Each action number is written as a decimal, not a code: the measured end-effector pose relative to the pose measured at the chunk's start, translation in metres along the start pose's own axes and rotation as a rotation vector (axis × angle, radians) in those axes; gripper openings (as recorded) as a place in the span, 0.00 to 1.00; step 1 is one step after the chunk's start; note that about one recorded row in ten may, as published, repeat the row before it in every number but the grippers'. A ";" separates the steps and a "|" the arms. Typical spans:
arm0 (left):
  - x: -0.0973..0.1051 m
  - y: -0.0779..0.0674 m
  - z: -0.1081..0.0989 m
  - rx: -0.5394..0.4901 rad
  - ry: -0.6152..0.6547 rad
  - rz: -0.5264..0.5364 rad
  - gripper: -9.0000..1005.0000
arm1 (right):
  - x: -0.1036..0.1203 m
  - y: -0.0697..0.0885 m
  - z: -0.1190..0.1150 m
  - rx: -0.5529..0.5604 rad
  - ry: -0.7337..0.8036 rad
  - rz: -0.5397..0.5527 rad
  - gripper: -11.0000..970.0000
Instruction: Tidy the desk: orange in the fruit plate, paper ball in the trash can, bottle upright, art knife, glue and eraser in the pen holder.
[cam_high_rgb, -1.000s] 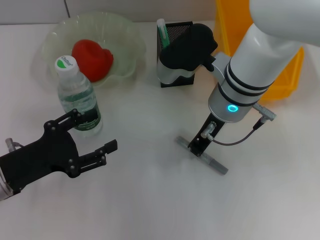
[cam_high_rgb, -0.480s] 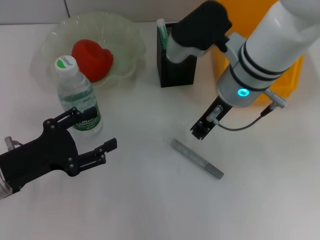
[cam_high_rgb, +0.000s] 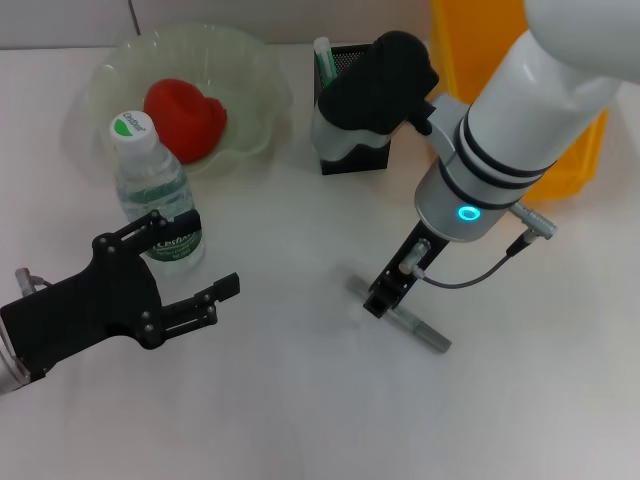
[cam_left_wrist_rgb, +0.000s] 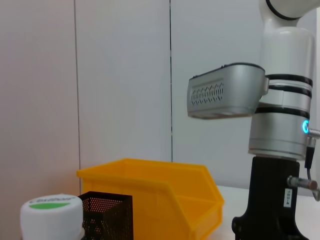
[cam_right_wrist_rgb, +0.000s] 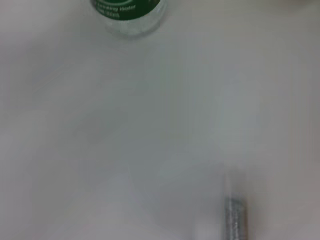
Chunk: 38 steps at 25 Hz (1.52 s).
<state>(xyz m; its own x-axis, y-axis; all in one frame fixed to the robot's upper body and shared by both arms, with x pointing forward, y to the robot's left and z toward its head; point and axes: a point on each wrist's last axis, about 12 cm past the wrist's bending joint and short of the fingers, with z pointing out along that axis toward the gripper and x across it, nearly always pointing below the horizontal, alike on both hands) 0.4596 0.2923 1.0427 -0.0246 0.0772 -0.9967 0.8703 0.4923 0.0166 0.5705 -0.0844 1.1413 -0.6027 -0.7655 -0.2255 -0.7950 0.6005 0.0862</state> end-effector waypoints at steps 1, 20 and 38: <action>0.000 0.000 0.000 0.001 0.000 0.000 0.81 | 0.000 0.001 0.001 0.001 0.005 -0.003 0.28; 0.002 -0.001 -0.001 -0.003 0.005 -0.004 0.81 | 0.001 0.004 0.016 0.036 0.065 -0.043 0.38; 0.002 -0.002 -0.001 -0.005 0.003 -0.006 0.81 | 0.001 0.010 0.013 0.044 0.051 -0.070 0.14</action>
<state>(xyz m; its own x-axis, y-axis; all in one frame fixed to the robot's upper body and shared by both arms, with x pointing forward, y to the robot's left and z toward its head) 0.4575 0.2926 1.0408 -0.0312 0.0764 -0.9966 0.8677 0.4970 0.0109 0.5626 -0.0762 1.1294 -0.5492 -0.8161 -0.1798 -0.8322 0.5538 0.0286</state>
